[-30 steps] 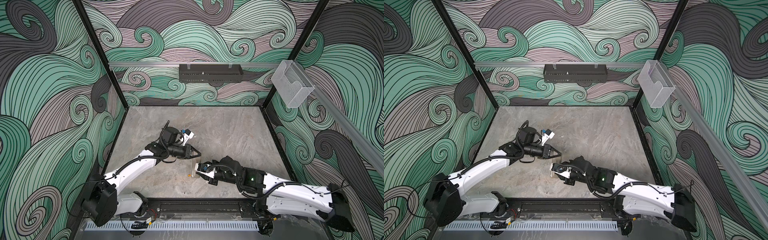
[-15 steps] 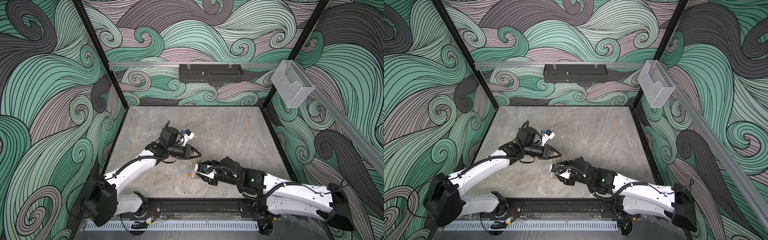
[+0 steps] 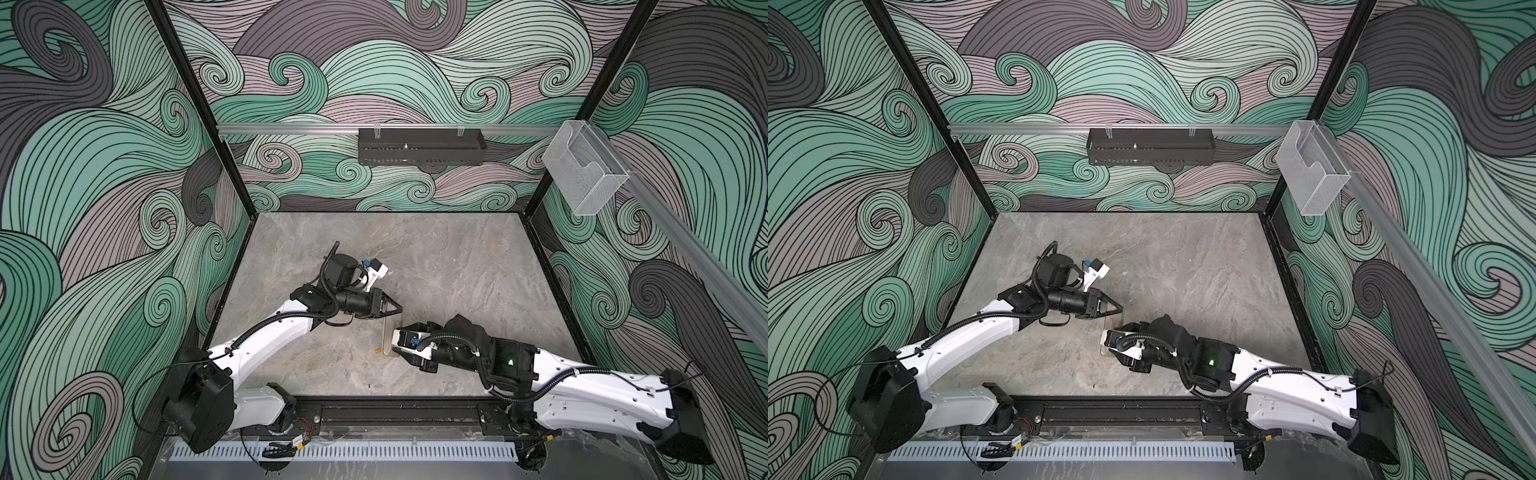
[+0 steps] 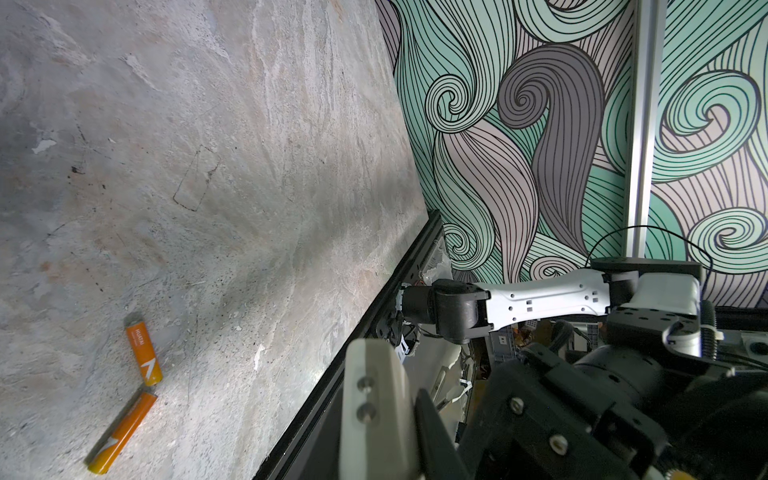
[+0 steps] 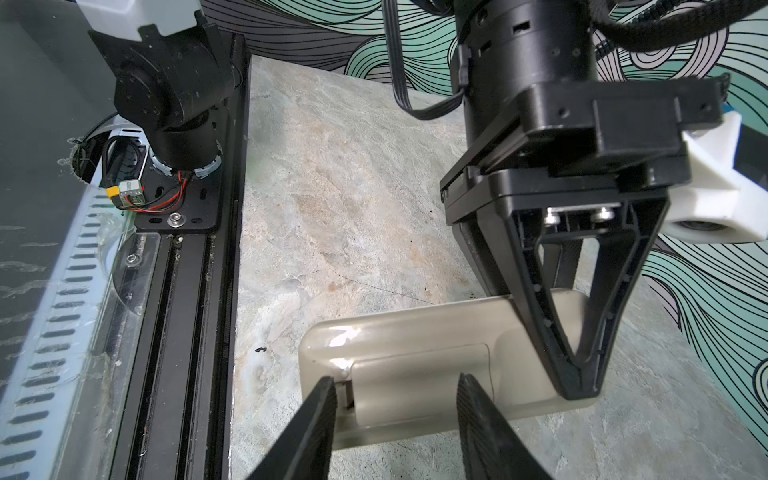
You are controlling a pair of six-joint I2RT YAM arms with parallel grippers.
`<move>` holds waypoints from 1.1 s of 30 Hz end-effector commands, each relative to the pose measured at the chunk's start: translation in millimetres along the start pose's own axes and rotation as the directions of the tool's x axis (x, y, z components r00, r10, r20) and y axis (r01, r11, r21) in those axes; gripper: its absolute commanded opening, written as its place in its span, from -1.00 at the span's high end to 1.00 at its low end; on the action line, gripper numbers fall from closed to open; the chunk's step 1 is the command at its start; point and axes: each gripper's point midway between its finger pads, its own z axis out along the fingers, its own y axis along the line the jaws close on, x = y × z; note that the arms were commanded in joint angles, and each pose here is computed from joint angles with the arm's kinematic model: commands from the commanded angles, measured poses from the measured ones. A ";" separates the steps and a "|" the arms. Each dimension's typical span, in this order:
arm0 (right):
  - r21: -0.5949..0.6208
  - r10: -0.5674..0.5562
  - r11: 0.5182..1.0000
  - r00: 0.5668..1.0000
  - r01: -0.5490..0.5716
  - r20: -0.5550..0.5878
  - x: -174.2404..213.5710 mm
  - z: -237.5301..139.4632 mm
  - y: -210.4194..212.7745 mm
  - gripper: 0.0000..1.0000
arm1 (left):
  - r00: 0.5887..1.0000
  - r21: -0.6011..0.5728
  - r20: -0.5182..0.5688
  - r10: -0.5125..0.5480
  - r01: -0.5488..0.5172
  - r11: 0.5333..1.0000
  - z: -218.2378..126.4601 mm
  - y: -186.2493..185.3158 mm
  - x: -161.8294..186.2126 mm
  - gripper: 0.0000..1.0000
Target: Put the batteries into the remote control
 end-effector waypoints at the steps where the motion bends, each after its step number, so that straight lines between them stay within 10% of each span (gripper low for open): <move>1: -0.010 -0.031 0.999 0.999 0.031 -0.018 3.9 3.5 3.7 0.04 | 1.000 0.037 0.001 0.009 -0.009 0.999 -4.1 -10.2 -1.8 1.00; 33: 0.122 -0.089 0.988 0.993 0.098 -0.079 8.0 8.2 -15.0 0.41 | 1.000 0.075 -0.008 -0.007 0.008 0.997 -1.5 -15.4 -3.7 1.00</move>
